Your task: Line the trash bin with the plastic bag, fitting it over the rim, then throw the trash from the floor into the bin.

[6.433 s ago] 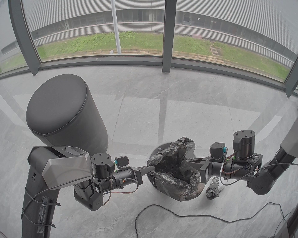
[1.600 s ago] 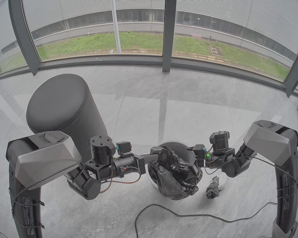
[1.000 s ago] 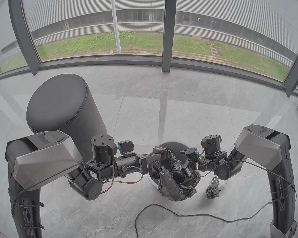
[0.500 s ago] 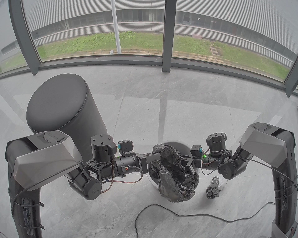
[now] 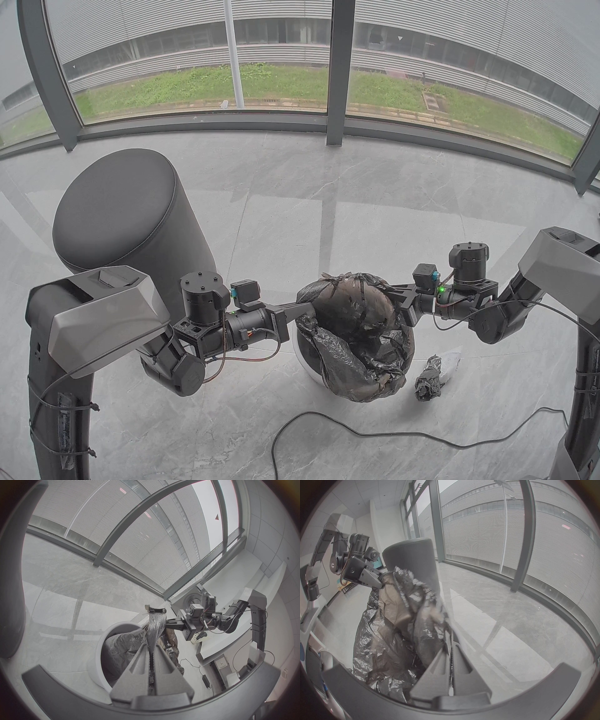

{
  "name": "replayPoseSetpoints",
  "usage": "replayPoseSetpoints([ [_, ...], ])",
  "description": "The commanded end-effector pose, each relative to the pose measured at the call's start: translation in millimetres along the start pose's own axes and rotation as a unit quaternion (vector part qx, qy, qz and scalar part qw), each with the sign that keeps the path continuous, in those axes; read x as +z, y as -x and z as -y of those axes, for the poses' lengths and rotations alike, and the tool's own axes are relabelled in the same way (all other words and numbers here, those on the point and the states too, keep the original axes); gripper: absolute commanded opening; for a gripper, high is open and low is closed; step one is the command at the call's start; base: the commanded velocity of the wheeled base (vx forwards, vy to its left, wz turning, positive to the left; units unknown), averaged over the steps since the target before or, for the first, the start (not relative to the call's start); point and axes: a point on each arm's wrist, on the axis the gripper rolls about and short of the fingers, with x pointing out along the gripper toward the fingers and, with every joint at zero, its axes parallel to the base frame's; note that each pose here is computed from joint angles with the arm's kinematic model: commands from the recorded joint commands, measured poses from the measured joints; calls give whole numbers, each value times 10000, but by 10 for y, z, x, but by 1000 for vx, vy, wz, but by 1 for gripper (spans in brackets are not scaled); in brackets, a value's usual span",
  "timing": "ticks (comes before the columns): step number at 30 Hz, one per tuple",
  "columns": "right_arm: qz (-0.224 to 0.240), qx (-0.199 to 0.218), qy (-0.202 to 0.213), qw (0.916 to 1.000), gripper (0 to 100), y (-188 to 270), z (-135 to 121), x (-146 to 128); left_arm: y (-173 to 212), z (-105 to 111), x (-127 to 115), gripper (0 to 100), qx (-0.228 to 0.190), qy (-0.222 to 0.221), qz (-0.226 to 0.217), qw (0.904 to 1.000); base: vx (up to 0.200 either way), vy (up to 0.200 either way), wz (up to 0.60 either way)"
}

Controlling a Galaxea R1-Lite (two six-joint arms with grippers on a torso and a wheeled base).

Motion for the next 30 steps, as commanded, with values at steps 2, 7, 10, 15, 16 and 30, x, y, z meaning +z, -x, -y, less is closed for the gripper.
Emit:
replayPoseSetpoints([
  [2,-90,-133,-70,9998,0,31,104,-95,-84,-150,-166,0,79,107,-140,9998,0,0,0],
  [7,-104,-127,-81,9998,0,-122,132,-193,-44,-257,-212,0,217,180,-201,9994,0,0,0],
  [10,-9,-160,-37,9999,0,-261,170,-203,10,-314,-181,0,334,187,-237,9990,0,0,0],
  [15,129,-149,54,9998,0,-406,165,-166,102,-401,-129,0,544,262,-381,9974,0,0,0],
  [16,139,-138,62,9998,0,-416,156,-160,112,-422,-137,0,589,295,-444,9968,0,0,0],
  [30,389,-277,193,9987,0,-545,255,-77,-126,-595,159,0,703,162,-579,9957,0,0,0],
])
